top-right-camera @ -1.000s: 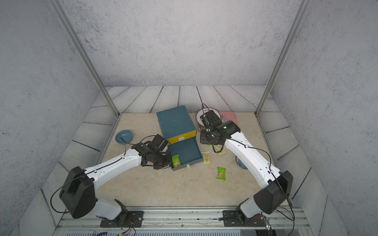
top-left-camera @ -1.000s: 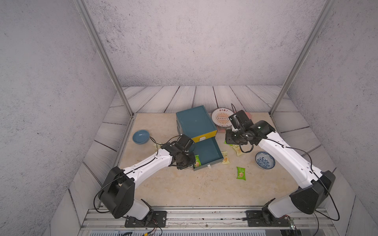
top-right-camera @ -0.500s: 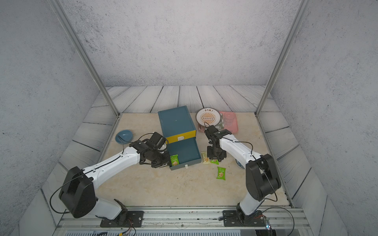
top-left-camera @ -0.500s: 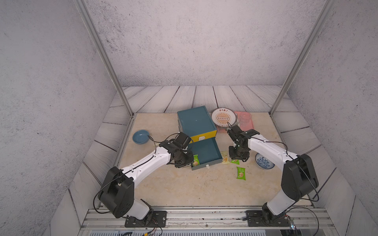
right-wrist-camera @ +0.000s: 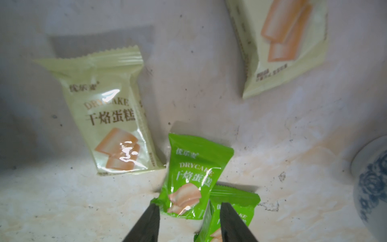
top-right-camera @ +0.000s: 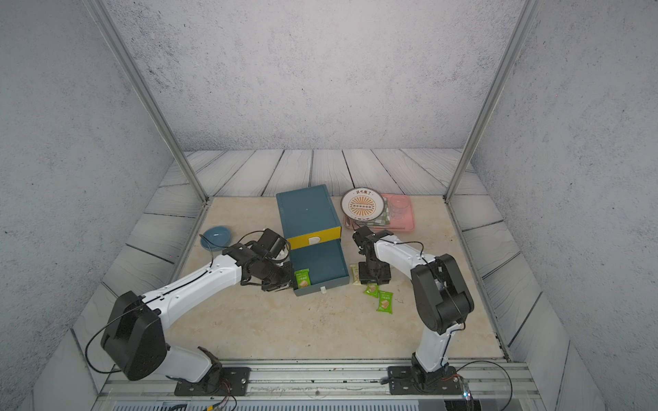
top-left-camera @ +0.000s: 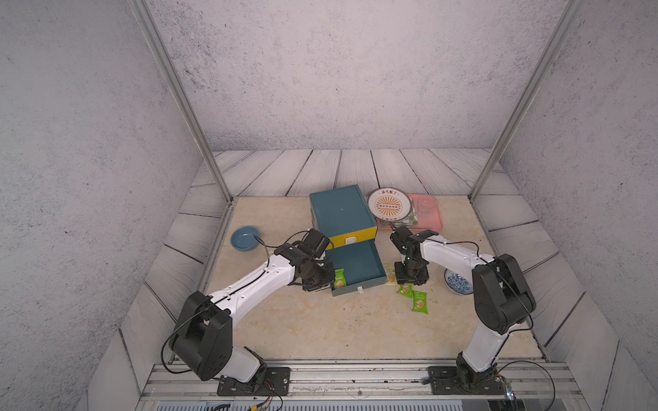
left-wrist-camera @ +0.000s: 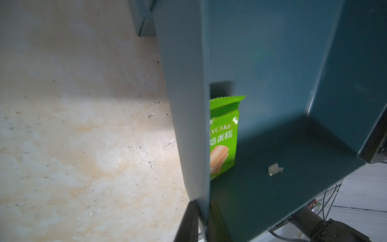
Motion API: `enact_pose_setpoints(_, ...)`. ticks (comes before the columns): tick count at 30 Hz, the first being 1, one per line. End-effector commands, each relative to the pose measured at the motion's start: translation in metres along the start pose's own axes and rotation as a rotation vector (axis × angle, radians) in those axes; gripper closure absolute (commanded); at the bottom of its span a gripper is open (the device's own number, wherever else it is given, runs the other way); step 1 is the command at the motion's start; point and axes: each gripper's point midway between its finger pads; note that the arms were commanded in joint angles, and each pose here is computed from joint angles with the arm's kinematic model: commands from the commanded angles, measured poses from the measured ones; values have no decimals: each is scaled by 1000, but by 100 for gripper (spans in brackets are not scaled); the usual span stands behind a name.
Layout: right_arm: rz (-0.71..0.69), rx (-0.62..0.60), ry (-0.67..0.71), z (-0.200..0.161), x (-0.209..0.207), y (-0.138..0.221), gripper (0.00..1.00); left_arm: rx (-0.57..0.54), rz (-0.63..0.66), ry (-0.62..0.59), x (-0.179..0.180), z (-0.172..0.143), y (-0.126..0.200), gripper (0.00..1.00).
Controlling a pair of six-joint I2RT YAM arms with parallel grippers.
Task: Take the cookies out of the drawer
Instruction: Place the cookie at the center of the board.
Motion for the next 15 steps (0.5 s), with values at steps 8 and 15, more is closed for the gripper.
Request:
enact_pose_setpoints(8,183,-197,27,23,28,89,44,49,42,-23,22,-2,7,88)
enact_pose_setpoints(15,300,-255,107,25,77,137,44,68,18,-51,22,0,22,88)
Point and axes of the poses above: each gripper's point midway between its finger pads, its own y axis back along the fingers, its own x axis along the line the jaws close on, z = x × y, and after that the axes turned 9 degrees about y, right-handed
